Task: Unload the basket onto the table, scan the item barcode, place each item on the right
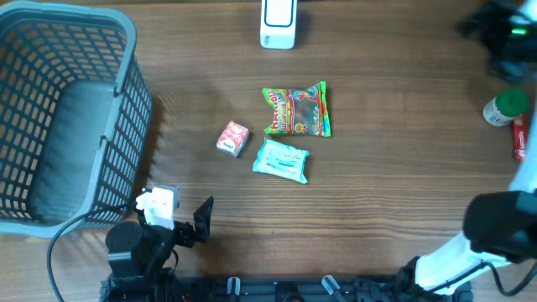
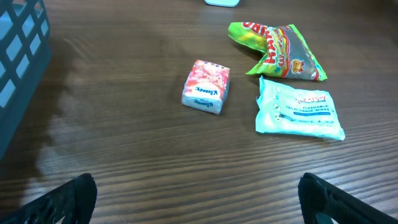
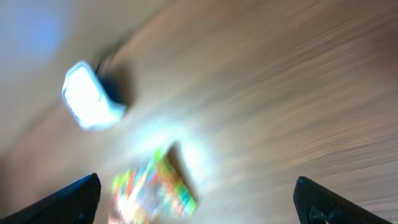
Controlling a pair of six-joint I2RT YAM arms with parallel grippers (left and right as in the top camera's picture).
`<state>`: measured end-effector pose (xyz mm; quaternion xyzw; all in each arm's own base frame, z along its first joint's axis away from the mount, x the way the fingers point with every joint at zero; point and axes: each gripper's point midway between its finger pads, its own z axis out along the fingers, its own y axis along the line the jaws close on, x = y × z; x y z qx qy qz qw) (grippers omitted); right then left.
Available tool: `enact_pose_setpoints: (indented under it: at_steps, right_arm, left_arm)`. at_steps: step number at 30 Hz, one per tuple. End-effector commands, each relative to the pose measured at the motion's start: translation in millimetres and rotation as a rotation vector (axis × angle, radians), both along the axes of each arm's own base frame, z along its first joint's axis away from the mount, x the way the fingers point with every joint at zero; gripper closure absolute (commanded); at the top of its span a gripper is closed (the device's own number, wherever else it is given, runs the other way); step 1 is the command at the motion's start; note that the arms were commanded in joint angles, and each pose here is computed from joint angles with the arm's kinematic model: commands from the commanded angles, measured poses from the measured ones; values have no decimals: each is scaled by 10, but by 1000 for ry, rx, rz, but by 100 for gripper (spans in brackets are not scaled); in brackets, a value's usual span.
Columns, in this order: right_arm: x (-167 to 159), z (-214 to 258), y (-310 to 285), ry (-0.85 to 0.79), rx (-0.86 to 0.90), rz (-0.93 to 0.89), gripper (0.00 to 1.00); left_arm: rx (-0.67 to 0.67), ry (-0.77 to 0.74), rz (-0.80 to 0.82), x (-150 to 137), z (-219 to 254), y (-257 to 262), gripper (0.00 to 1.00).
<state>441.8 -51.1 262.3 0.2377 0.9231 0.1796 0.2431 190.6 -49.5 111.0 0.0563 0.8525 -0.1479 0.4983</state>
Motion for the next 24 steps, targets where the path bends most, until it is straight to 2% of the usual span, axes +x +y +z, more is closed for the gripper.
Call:
enact_pose_setpoints:
  at_steps: [1,3,5,9,13,16,19,24]
  right_arm:
    - [-106,-505,1078,167,40,228,0]
    - [-155,-616,1644,183,49,331,0]
    - [-105,-651,2005,127,-20,427,0]
    - [-124,-841,2311,118,-249,423,0]
    - [-226,-1116,2572,104,-615,453,0]
    - [-234,-1382,2758,89,-792,456,0]
    - [-250,-1799,2819,135,-887,450,1]
    - [-208,-2072,2852,149,-901,423,1]
  left_arm:
    - [6,-17,-25,-6,25,-32,0]
    - [6,-17,-25,-6,25,-32,0]
    - [6,-17,-25,-6,25,-32,0]
    - [6,-17,-25,-6,25,-32,0]
    - [6,-17,-25,-6,25,-32,0]
    - [6,-17,-25,-7,24,-32,0]
    - [6,-17,-25,-6,25,-32,0]
    - [6,-17,-25,-6,25,-32,0]
